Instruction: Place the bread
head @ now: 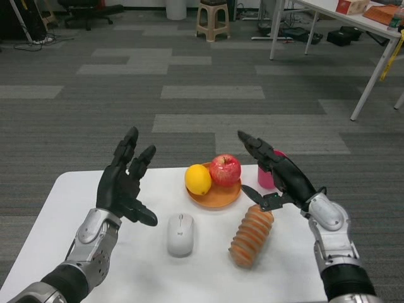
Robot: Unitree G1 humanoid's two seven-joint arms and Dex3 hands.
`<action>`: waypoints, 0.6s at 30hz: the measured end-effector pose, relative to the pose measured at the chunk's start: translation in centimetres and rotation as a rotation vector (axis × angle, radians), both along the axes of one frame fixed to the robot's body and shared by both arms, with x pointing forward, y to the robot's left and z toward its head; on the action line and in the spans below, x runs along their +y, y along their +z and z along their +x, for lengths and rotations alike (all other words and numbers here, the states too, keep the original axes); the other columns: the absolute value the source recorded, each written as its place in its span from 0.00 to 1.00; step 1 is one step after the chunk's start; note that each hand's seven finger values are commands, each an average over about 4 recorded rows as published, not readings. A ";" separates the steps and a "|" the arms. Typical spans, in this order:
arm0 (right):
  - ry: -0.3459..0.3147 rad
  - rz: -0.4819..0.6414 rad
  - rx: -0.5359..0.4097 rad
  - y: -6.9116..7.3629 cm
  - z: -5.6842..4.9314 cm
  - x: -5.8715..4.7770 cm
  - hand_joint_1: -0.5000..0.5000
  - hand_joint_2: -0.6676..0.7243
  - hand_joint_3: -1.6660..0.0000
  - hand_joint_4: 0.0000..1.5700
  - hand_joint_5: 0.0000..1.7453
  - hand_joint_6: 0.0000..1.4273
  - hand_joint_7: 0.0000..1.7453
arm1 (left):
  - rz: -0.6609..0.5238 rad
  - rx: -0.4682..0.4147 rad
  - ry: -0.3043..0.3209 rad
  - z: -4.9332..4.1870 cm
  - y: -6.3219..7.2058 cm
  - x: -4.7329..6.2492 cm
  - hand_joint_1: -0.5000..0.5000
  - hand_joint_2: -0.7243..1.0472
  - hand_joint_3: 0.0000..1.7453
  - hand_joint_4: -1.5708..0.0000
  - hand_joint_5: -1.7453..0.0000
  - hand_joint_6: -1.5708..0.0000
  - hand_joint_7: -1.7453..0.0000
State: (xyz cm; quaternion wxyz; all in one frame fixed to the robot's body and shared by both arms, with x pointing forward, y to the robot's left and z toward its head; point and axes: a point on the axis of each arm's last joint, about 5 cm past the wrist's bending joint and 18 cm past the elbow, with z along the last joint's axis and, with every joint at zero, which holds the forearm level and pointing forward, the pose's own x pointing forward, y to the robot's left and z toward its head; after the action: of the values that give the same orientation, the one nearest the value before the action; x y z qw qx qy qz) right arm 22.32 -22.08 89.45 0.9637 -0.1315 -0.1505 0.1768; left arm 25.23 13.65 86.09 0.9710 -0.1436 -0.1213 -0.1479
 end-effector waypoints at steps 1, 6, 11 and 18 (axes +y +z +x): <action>-0.006 0.034 -0.009 0.1 0.0 0.4 0.00 0.45 0.86 0.00 0.00 0.00 0.00 | 0.000 0.000 0.000 0.00 0.0 0.0 1.00 0.20 0.05 1.00 0.76 1.00 1.00; 0.004 0.105 -0.059 0.7 0.1 2.0 0.06 0.91 0.98 0.00 0.00 0.00 0.00 | 0.000 0.000 0.000 0.00 0.0 0.0 1.00 0.20 0.05 1.00 0.76 1.00 1.00; -0.012 0.129 -0.083 1.0 0.1 2.6 0.17 1.00 1.00 0.00 0.00 0.00 0.00 | 0.000 0.000 0.000 0.00 0.0 0.0 1.00 0.20 0.05 1.00 0.76 1.00 1.00; -0.002 0.138 -0.086 1.1 0.1 3.2 0.25 1.00 1.00 0.00 0.00 0.00 0.00 | 0.000 0.000 0.000 0.00 0.0 0.0 1.00 0.20 0.05 1.00 0.76 1.00 1.00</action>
State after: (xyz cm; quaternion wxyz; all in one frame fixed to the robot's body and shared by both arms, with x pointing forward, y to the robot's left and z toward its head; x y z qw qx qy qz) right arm 22.46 -18.92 90.54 0.9633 -0.0726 -0.2036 0.1592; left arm 25.22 13.65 86.10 0.9710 -0.1435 -0.1215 -0.1479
